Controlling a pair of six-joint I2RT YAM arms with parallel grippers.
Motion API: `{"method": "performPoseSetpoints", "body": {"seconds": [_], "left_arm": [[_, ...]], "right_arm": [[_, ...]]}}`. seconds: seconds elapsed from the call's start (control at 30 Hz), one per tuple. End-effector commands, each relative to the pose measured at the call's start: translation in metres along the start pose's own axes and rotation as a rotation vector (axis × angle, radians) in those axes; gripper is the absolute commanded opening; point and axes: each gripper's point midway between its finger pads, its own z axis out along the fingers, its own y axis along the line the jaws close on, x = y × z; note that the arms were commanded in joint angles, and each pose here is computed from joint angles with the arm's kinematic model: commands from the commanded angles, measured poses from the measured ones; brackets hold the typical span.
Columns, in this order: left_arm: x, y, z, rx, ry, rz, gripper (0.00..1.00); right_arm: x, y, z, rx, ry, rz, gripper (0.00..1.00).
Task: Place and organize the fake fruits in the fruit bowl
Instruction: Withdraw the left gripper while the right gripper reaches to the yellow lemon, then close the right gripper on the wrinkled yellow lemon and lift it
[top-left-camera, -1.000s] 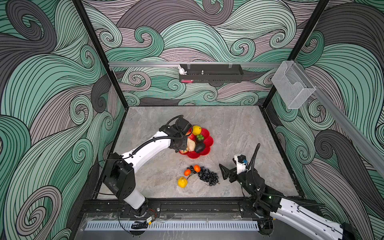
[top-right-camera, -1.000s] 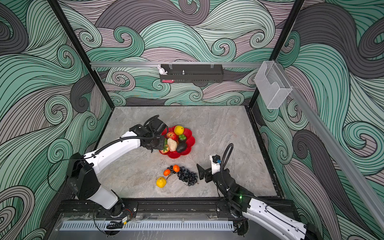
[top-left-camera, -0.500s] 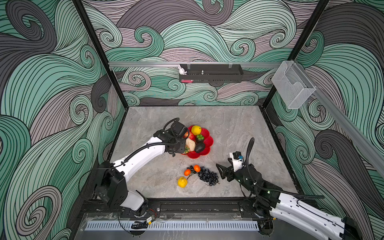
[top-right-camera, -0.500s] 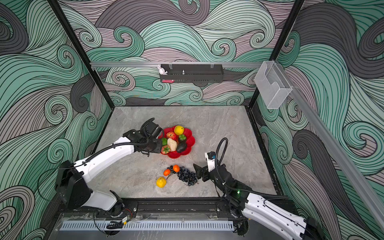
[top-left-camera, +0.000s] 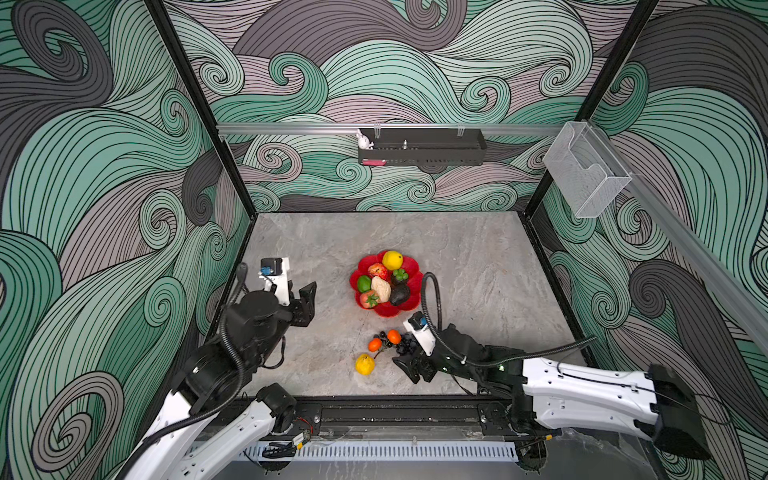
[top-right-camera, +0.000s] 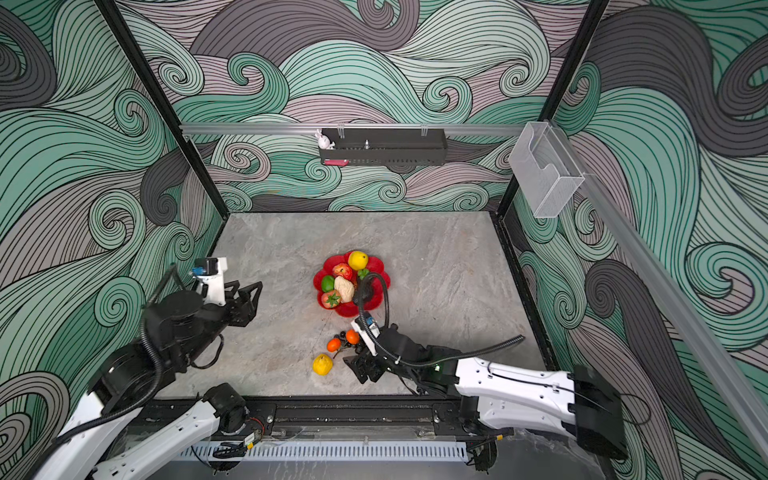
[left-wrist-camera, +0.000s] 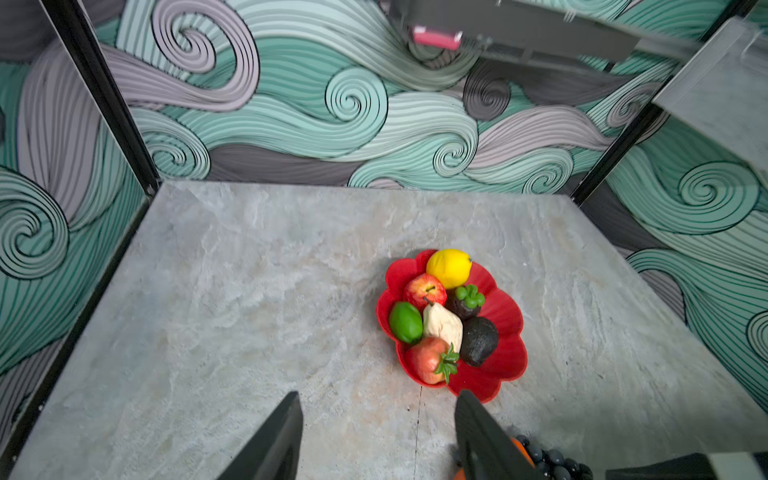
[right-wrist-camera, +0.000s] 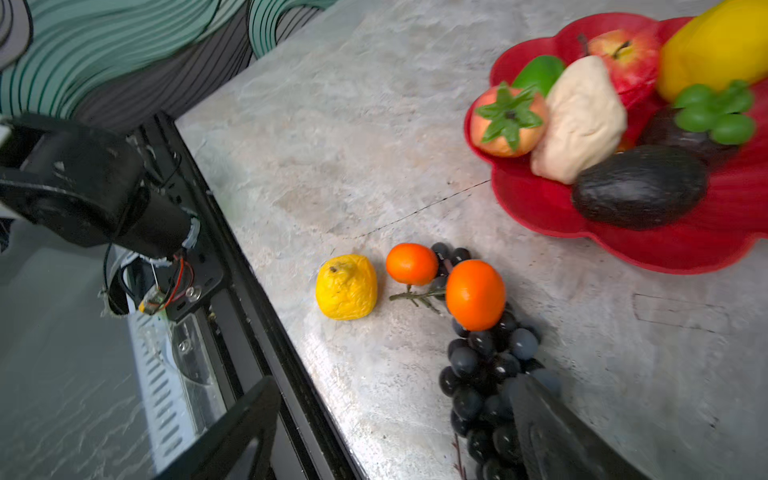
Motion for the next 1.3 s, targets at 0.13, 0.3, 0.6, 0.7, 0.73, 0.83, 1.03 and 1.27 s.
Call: {"method": "performPoseSetpoints", "body": {"seconds": [0.13, 0.3, 0.6, 0.7, 0.73, 0.83, 1.03, 1.27], "left_arm": [[0.012, 0.025, -0.021, -0.047, -0.075, 0.062, 0.68], [0.019, 0.023, -0.022, -0.016, -0.086, 0.049, 0.72], [0.02, 0.025, -0.022, -0.028, -0.078, 0.052, 0.73], [0.021, 0.024, -0.023, -0.02, -0.078, 0.044, 0.74], [0.021, 0.024, -0.023, -0.016, -0.08, 0.043, 0.74], [0.02, 0.024, -0.025, -0.014, -0.088, 0.039, 0.75], [0.02, 0.021, -0.027, 0.009, -0.091, 0.029, 0.75], [0.02, 0.022, -0.026, 0.003, -0.091, 0.037, 0.76]], "right_arm": [[0.006, 0.041, 0.042, -0.056, 0.137, -0.119, 0.93], [0.005, 0.039, 0.063, 0.011, 0.184, -0.096, 0.9], [0.017, 0.034, 0.088, 0.08, 0.296, -0.065, 0.88], [0.019, 0.033, 0.093, 0.094, 0.32, -0.056, 0.87], [0.021, 0.032, 0.095, 0.098, 0.333, -0.057, 0.87], [0.024, 0.032, 0.102, 0.108, 0.357, -0.053, 0.85], [0.027, 0.03, 0.114, 0.109, 0.385, -0.043, 0.75], [0.031, 0.034, 0.126, 0.088, 0.416, -0.042, 0.61]]}}
